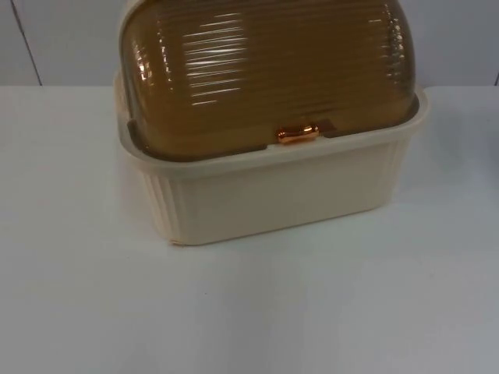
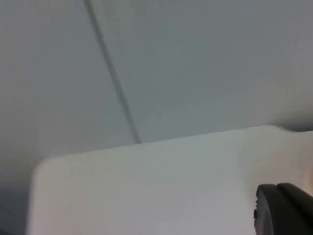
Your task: Open the box lid with the left hand, place the block into the box with the right hand, then close the box lid with the left hand.
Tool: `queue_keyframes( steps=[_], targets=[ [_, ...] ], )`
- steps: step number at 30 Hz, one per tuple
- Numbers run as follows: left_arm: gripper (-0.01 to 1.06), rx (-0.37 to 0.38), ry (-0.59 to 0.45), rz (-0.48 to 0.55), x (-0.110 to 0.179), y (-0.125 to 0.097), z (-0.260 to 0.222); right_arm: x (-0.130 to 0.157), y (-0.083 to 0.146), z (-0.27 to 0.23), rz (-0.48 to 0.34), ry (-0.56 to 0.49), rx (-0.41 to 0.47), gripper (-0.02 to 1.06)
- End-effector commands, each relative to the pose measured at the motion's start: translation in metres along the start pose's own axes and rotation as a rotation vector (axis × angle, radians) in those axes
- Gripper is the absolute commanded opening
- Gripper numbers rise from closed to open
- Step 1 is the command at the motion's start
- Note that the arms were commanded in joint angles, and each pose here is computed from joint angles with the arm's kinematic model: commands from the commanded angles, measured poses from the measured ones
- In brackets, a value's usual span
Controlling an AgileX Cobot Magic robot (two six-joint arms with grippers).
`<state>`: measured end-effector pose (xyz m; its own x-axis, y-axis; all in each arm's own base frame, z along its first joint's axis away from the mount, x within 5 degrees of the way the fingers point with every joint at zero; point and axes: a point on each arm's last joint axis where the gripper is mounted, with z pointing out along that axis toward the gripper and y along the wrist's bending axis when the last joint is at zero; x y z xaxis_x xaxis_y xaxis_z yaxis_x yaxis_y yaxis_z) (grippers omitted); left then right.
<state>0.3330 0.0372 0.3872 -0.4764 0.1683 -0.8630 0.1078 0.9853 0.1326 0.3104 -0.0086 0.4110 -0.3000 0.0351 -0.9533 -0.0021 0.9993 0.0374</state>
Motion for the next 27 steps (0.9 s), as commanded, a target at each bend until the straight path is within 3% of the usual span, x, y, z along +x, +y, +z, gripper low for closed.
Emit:
queue_keyframes(
  steps=[1, 2, 4, 11, 18, 25, 27],
  targets=[
    [0.0, -0.057, -0.041, 0.09, -0.006, -0.003, -0.002, -0.002, -0.001, -0.003, 0.006, -0.014, 0.004, 1.05],
    [0.0, -0.059, -0.081, 0.107, -0.011, -0.01, -0.005, -0.002, -0.001, -0.003, 0.006, -0.014, 0.004, 1.05],
    [0.0, -0.043, -0.13, 0.018, -0.016, -0.016, -0.005, -0.002, -0.001, -0.003, 0.006, -0.014, 0.004, 1.05],
    [0.0, 0.005, -0.164, -0.152, -0.014, -0.017, 0.016, -0.002, -0.001, -0.003, 0.006, -0.014, 0.004, 1.05],
    [0.0, 0.021, -0.115, -0.122, -0.009, -0.019, 0.02, -0.002, -0.001, -0.003, 0.006, -0.014, 0.004, 1.05],
    [0.0, 0.045, -0.098, -0.174, -0.006, -0.021, 0.026, -0.002, -0.001, -0.003, 0.005, -0.011, 0.004, 1.05],
    [0.04, 0.056, -0.087, -0.157, -0.006, -0.022, 0.027, -0.002, -0.001, -0.003, 0.005, -0.01, 0.004, 1.05]
  ],
)
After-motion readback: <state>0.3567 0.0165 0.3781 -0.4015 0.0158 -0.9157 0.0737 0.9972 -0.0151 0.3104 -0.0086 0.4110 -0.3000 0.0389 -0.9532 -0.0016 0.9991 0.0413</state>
